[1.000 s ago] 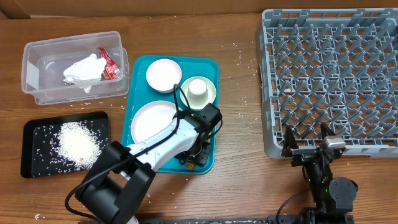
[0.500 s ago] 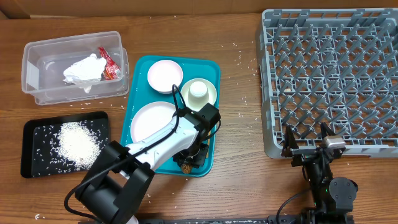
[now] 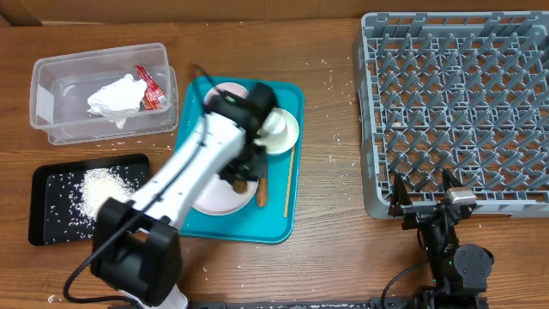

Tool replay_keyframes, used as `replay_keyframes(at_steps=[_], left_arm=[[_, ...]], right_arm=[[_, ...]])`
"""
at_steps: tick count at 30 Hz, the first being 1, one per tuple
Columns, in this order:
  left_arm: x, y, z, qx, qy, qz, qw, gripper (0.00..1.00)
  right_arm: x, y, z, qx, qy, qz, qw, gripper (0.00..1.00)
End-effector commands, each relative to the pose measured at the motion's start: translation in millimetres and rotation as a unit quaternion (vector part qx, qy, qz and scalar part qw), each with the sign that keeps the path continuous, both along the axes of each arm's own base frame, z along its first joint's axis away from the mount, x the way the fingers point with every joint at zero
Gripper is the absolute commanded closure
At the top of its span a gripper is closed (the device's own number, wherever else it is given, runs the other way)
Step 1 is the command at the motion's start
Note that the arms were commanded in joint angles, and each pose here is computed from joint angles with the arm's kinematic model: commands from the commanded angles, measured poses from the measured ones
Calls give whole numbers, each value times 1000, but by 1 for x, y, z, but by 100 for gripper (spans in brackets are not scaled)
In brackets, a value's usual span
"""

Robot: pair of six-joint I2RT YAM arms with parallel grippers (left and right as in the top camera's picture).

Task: Sort waste into correct bins and load items into the dishwasher
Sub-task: 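Carry the mushroom left and drop it onto the black tray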

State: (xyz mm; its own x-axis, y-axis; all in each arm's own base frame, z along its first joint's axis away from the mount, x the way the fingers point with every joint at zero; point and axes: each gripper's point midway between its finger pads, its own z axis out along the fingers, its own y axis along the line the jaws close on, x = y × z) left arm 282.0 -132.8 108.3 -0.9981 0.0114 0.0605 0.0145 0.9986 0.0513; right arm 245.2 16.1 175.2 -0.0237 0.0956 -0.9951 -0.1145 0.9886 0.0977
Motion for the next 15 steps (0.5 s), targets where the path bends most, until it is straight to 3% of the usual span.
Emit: replay_keyframes(at_steps=[1, 9, 15], left_arm=[[25, 48, 14, 24, -26, 73, 997, 64], [36, 150, 13, 29, -23, 247, 968, 65], [28, 221, 7, 32, -28, 373, 927, 64]], right_arm=[[1, -3, -4, -2, 2, -8, 1000, 0], [1, -3, -4, -2, 2, -8, 1000, 0], [1, -3, -4, -2, 2, -8, 1000, 0]])
